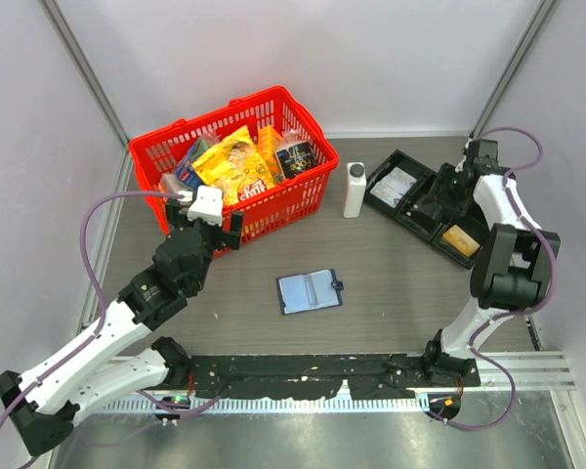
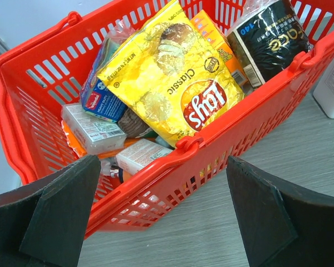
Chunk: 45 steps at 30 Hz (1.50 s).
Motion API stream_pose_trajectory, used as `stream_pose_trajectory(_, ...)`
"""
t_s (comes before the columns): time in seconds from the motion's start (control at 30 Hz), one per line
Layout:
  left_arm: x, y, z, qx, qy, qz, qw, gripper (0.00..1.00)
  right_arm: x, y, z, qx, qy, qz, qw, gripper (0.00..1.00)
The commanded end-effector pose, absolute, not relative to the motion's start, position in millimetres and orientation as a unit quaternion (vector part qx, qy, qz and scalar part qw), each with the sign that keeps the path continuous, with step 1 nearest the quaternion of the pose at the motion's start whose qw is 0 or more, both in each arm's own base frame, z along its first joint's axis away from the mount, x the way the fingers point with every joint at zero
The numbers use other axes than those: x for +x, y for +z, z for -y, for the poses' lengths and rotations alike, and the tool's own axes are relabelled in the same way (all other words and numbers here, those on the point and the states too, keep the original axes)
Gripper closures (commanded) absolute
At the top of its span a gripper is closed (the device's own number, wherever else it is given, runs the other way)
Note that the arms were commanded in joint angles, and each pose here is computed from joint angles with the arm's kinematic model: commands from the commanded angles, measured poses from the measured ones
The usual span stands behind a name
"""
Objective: Take the credit cards out of the card holder
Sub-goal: Place the credit card in the storage box, then remove the credit card from the card holder.
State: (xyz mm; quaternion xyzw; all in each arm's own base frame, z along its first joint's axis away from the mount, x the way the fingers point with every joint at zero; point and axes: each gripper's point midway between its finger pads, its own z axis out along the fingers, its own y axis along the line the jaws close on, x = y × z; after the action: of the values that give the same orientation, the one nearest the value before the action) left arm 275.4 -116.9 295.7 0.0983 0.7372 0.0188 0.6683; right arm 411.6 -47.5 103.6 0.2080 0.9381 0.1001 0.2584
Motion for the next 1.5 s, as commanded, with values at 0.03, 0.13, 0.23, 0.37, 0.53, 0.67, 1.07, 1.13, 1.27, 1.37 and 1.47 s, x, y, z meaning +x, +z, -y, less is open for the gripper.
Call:
stream_pose_trajectory(0.03, 280, 307, 119, 0.081, 0.002, -0.730, 0.678, 0.00, 408, 172, 33, 0.191, 0.057, -0.901, 0.385, 0.39)
stream_pose_trajectory(0.13, 280, 307, 123, 0.072, -0.013, -0.734, 0.676, 0.00, 395, 185, 10, 0.182, 0.070, -0.883, 0.427, 0.35)
stream_pose_trajectory(0.23, 282, 304, 126, 0.072, -0.020, -0.738, 0.671, 0.00, 380, 176, -23, 0.155, 0.103, -0.884, 0.430, 0.32)
stream_pose_trajectory(0.37, 284, 295, 135, 0.073, -0.027, -0.755, 0.651, 0.00, 358, 165, -79, 0.090, 0.141, -0.892, 0.421, 0.32)
stream_pose_trajectory(0.53, 288, 281, 146, 0.063, -0.029, -0.798, 0.599, 0.00, 330, 147, -151, 0.013, 0.189, -0.899, 0.395, 0.32)
stream_pose_trajectory(0.67, 283, 272, 170, 0.046, -0.067, -0.830, 0.553, 0.00, 303, 138, -204, -0.032, 0.226, -0.896, 0.380, 0.33)
stream_pose_trajectory(1.07, 221, 191, 256, 0.028, -0.168, -0.881, 0.441, 0.13, 235, 78, -274, -0.104, 0.287, -0.898, 0.316, 0.48)
stream_pose_trajectory(1.13, 214, 179, 266, 0.029, -0.172, -0.886, 0.429, 0.16, 235, 73, -273, -0.104, 0.285, -0.897, 0.321, 0.50)
stream_pose_trajectory(1.27, 208, 158, 286, 0.037, -0.182, -0.895, 0.405, 0.21, 233, 59, -266, -0.105, 0.266, -0.905, 0.314, 0.52)
stream_pose_trajectory(1.37, 209, 142, 297, 0.044, -0.182, -0.899, 0.395, 0.31, 232, 50, -258, -0.104, 0.249, -0.911, 0.313, 0.52)
stream_pose_trajectory(1.47, 211, 128, 302, 0.042, -0.178, -0.903, 0.388, 0.35, 235, 45, -250, -0.099, 0.227, -0.915, 0.319, 0.52)
